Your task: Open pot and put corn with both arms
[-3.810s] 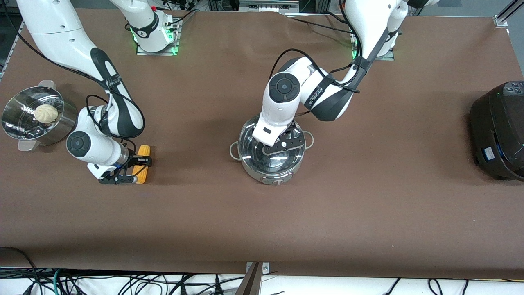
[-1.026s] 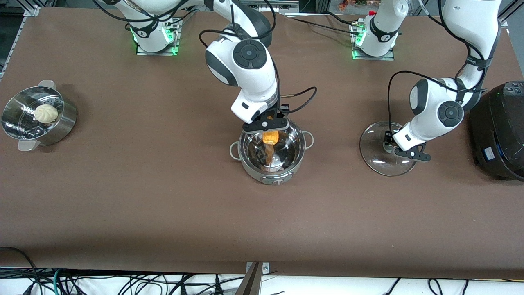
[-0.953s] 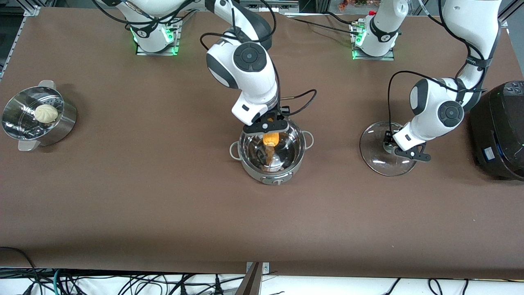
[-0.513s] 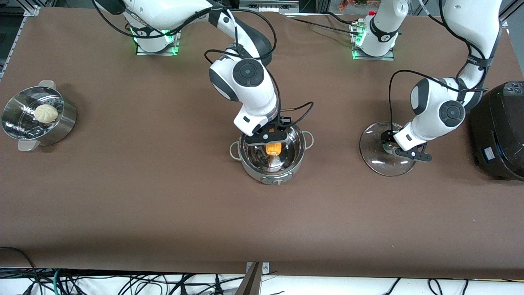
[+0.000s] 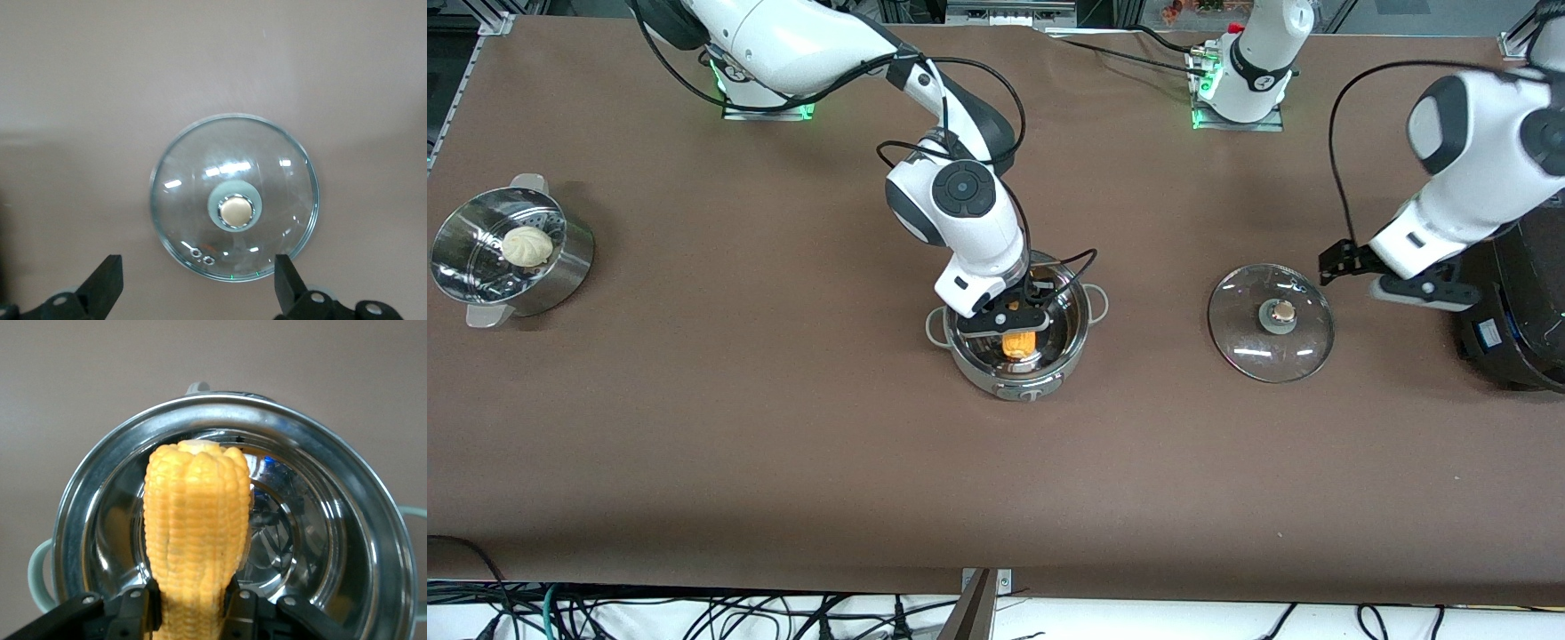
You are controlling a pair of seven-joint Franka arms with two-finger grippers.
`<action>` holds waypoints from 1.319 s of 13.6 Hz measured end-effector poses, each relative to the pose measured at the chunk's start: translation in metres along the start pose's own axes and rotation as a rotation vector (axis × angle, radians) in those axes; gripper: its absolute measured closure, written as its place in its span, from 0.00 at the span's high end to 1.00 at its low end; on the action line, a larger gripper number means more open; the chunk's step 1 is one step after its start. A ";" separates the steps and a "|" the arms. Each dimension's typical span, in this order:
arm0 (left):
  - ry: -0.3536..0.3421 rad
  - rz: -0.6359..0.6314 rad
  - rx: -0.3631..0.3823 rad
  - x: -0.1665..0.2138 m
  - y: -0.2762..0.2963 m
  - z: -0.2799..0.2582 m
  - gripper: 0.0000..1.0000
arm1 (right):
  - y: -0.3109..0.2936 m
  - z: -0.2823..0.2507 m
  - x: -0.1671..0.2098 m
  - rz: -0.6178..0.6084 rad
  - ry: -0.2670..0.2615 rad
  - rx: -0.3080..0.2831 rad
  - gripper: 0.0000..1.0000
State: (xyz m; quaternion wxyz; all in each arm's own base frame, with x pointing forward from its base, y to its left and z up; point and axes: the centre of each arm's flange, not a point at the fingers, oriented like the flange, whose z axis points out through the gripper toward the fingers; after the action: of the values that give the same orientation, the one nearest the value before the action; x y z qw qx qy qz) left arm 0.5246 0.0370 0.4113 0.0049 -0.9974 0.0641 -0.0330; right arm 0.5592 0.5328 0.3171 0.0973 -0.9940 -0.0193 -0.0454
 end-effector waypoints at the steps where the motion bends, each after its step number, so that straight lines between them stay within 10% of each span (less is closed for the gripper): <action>1: 0.013 -0.015 0.001 -0.004 0.001 -0.019 1.00 | 0.001 0.002 0.001 0.002 0.002 0.000 0.33; 9: -0.044 -0.093 -0.005 0.007 0.013 -0.209 1.00 | 0.003 0.026 -0.002 0.001 -0.006 -0.005 0.30; 16: -0.102 -0.188 -0.005 0.016 0.032 -0.272 1.00 | 0.003 0.030 -0.003 -0.047 0.029 -0.045 0.96; 18: -0.114 -0.195 -0.005 0.018 0.032 -0.268 1.00 | -0.001 0.030 -0.007 -0.064 0.036 -0.052 1.00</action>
State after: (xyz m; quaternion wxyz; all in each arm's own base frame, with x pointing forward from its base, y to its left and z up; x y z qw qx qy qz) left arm 0.5210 0.0012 0.6795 0.0026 -0.9992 -0.0336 0.0234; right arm 0.5549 0.5399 0.2871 0.0705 -0.9941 -0.0479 -0.0671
